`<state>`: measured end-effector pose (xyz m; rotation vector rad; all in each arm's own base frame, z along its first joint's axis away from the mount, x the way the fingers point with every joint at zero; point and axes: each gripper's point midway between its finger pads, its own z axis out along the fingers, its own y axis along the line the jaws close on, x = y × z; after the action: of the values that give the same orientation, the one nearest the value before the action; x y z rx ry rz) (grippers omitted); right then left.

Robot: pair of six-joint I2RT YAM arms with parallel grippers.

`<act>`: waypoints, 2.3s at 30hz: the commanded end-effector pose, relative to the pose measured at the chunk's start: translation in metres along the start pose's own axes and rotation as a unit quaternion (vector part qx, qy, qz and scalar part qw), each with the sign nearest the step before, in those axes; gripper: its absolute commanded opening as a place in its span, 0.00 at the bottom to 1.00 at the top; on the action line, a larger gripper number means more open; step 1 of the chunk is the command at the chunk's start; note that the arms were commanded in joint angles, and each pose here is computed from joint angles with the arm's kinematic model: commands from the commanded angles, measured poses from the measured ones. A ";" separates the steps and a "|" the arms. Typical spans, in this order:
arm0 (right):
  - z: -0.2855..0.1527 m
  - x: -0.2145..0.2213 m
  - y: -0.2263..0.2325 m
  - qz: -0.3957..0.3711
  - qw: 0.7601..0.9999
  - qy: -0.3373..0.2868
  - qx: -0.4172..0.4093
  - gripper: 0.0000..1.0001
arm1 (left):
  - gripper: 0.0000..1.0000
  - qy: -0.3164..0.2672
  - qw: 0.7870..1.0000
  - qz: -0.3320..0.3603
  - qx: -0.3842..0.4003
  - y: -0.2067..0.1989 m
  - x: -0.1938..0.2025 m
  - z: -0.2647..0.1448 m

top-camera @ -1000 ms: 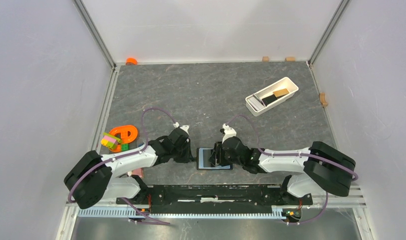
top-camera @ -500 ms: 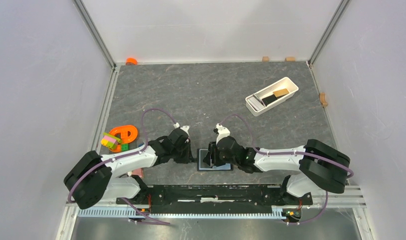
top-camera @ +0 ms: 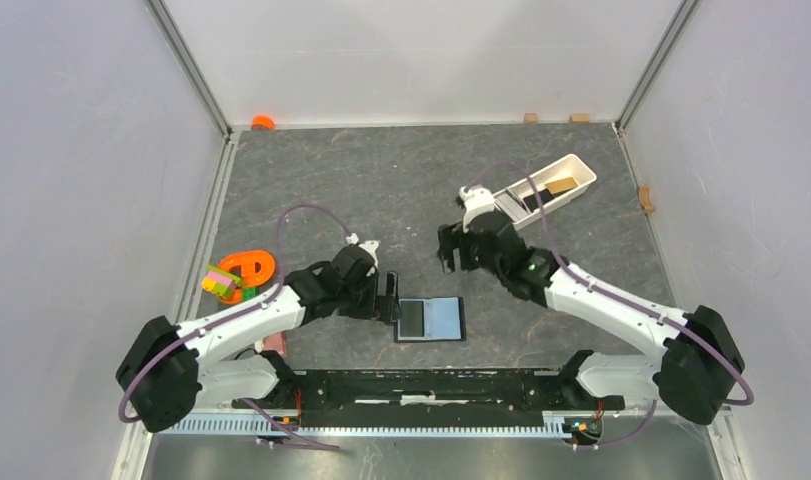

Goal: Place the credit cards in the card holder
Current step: Insert the credit card into the card holder, then pick up the credit card from the storage box.

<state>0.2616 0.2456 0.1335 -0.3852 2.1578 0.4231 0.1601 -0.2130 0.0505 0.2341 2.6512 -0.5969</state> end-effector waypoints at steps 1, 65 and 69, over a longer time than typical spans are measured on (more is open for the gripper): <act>-0.011 -0.037 -0.063 -0.110 0.988 0.026 0.100 0.91 | 1.00 -0.009 0.999 0.045 0.017 -0.018 -0.028 -0.036; 0.081 -0.066 -0.194 0.000 0.990 0.140 -0.026 0.56 | 1.00 -0.066 0.994 0.077 -0.044 0.036 -0.112 -0.062; 0.080 -0.067 -0.195 0.001 0.990 0.139 -0.021 0.50 | 1.00 -0.065 0.994 0.077 -0.042 0.036 -0.112 -0.062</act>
<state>0.4449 0.1035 0.0938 -0.4852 2.4480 0.3868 0.2430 -0.1621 0.1352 0.3088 2.5271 -0.4432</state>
